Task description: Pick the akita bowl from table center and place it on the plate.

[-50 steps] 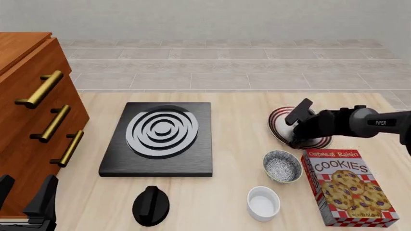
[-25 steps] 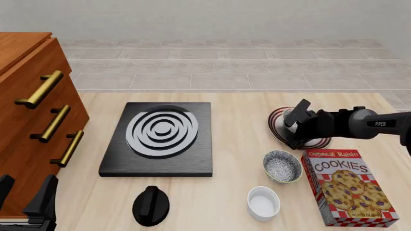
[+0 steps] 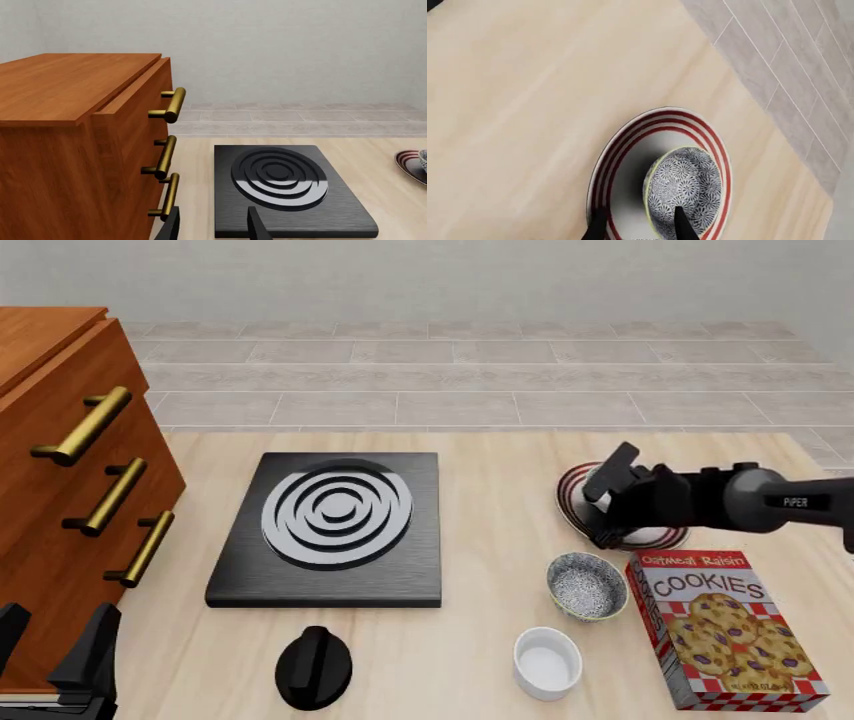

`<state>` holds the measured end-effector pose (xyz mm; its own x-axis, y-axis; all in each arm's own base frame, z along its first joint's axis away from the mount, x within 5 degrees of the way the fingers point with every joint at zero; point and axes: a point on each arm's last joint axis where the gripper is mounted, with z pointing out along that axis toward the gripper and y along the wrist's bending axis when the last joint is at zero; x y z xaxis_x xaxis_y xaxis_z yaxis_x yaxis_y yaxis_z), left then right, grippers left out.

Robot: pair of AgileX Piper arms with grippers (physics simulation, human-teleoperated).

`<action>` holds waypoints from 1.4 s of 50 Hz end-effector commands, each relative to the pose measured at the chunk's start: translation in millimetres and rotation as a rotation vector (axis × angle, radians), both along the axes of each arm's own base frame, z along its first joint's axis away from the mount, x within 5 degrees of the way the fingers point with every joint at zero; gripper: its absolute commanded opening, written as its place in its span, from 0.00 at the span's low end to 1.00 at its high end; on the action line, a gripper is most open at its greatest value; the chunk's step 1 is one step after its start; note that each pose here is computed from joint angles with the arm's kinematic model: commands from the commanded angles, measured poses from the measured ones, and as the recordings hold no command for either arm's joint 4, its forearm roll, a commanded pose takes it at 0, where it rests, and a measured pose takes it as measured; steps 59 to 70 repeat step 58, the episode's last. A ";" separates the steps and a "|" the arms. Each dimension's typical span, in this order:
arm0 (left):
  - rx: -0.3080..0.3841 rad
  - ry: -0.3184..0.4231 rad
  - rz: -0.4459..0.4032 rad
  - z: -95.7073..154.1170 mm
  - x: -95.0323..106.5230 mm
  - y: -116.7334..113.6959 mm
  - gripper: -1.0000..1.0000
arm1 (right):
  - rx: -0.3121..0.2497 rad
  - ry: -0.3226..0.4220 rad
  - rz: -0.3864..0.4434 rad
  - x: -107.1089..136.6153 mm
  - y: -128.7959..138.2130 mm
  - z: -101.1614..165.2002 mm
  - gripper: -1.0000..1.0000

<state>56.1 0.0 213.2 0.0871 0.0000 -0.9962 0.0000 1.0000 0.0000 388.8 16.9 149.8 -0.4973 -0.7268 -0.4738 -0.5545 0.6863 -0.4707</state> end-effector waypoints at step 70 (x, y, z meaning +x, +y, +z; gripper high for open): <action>0.000 0.000 0.000 0.0 0.0 0.0 1.00 | 0.210 -0.419 -0.068 -197.8 3.1 107.4 1.00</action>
